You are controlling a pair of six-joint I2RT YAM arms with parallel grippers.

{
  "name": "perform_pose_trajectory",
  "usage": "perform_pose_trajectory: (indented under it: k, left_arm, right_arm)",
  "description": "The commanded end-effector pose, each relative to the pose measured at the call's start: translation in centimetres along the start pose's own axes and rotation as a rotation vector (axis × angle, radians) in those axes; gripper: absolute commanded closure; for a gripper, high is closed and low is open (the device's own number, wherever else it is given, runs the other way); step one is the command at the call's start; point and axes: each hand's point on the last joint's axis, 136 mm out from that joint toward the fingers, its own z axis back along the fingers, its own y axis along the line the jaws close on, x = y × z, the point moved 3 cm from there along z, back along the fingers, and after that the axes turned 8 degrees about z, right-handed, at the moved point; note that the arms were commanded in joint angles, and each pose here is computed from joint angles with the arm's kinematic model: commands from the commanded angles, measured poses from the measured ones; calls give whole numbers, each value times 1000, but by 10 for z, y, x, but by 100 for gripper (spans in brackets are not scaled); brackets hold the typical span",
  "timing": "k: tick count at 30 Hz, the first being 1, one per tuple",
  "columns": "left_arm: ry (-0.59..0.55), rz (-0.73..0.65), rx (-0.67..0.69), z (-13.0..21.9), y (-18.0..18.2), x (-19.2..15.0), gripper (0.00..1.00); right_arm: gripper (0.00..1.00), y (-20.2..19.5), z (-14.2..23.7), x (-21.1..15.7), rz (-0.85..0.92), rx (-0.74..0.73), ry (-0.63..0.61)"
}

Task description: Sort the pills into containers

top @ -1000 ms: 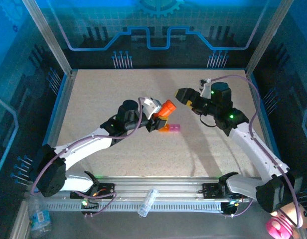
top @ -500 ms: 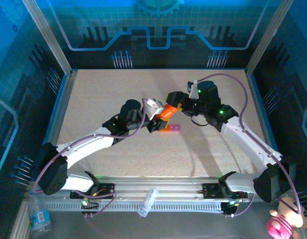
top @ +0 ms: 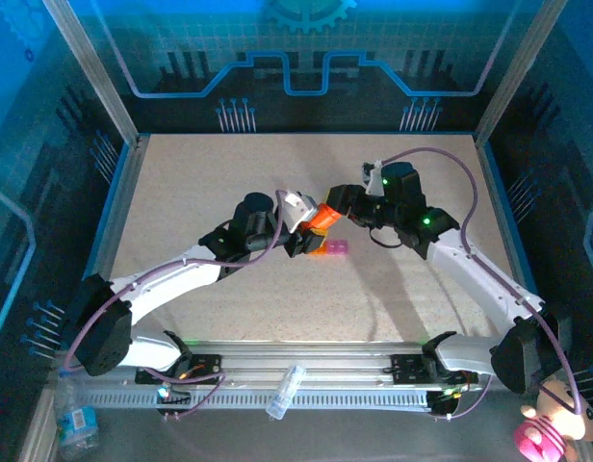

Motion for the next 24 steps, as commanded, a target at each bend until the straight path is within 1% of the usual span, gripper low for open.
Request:
perform_pose_trajectory:
  k: [1,5,7,10,12,15,19,22,24]
  left_arm:
    - [-90,-7,-18,2,-7,31,100]
    - [-113,26,-48,8,-13,36,100]
    - [-140,61,-95,15,-20,40,100]
    - [-190,123,-181,27,-33,49,100]
    - [-218,160,-226,33,-39,53,100]
    - [-232,187,-247,36,-42,53,100]
    - [-223,184,-234,37,-40,48,100]
    - [-217,180,-220,37,-38,44,100]
    - [-220,178,-211,37,-38,43,100]
  right_arm:
    - [57,9,9,0,46,74,-14]
    - [57,16,20,17,146,186,-85]
    - [56,27,29,25,256,289,-118]
    - [56,39,39,26,388,402,-132]
    - [56,43,41,25,443,444,-128]
    - [57,38,41,28,447,433,-147]
    - [58,38,45,35,431,468,-188]
    - [57,31,46,40,411,432,-210]
    - [57,24,49,46,391,376,-242]
